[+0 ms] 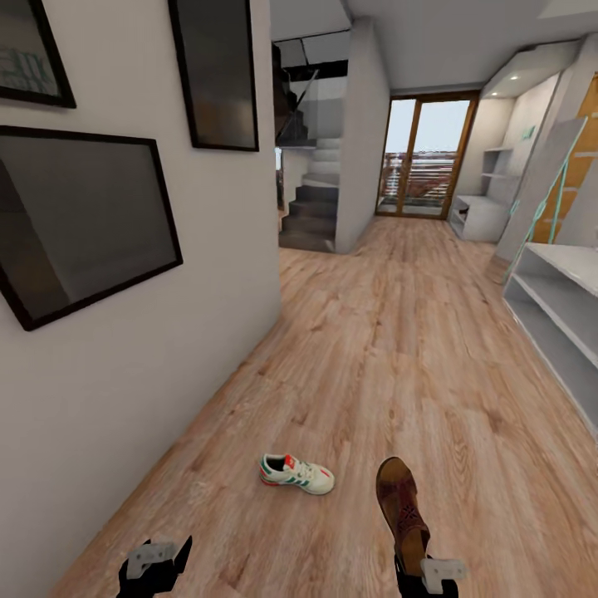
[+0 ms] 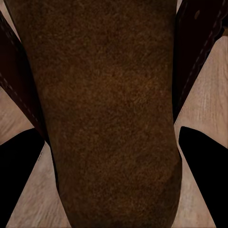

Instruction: Pick up the two gym shoes and the two sandals from the corridor floor and place them onto the hallstand (shoe rack) in the corridor, making sure they are on the rack and not on the floor. Arrange them so the two gym shoes are next to each other and the two sandals are next to each other.

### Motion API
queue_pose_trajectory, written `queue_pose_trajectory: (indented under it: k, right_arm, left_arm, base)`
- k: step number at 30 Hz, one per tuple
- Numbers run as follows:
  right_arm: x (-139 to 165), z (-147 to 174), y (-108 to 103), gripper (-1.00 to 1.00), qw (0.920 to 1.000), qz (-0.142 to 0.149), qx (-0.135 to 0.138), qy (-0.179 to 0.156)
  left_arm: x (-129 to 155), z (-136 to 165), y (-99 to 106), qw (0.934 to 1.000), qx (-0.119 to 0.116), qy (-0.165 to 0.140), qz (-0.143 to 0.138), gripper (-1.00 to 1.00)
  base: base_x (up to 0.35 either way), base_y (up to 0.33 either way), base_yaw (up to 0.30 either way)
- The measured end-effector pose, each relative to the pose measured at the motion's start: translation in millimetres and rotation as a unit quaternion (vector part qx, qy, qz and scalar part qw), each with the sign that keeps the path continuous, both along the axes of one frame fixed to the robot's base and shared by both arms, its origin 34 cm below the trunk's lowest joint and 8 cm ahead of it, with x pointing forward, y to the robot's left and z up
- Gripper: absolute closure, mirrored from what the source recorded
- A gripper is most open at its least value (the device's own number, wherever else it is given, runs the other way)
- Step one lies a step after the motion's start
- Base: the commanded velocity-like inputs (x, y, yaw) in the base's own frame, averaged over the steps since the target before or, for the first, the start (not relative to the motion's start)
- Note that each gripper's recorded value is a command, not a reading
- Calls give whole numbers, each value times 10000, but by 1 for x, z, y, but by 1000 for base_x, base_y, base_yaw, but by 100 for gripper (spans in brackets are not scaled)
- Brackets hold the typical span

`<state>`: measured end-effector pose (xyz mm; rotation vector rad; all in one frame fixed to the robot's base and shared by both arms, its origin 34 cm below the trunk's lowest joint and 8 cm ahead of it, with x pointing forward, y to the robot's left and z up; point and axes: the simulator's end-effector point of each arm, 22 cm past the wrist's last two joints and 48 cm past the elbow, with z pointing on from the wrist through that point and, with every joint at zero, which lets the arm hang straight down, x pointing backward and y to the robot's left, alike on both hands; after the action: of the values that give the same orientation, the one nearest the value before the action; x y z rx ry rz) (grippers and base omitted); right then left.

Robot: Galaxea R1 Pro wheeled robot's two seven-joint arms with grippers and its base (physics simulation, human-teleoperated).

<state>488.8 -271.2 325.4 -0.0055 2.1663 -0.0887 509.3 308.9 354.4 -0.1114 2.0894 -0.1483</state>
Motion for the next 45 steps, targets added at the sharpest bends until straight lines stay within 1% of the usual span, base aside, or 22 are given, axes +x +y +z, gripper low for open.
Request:
queue_pose_trajectory:
  k: [30, 45]
  right_arm:
    - [2, 3, 0, 100, 10000, 0, 0, -36]
    - [2, 3, 0, 100, 10000, -1, -1, -35]
  left_arm:
    - [2, 3, 0, 10000, -6, -37, -6, -100]
    - [2, 3, 0, 10000, -5, -35, -7, -100]
  base:
    - [226, 207, -263]
    - [31, 28, -278]
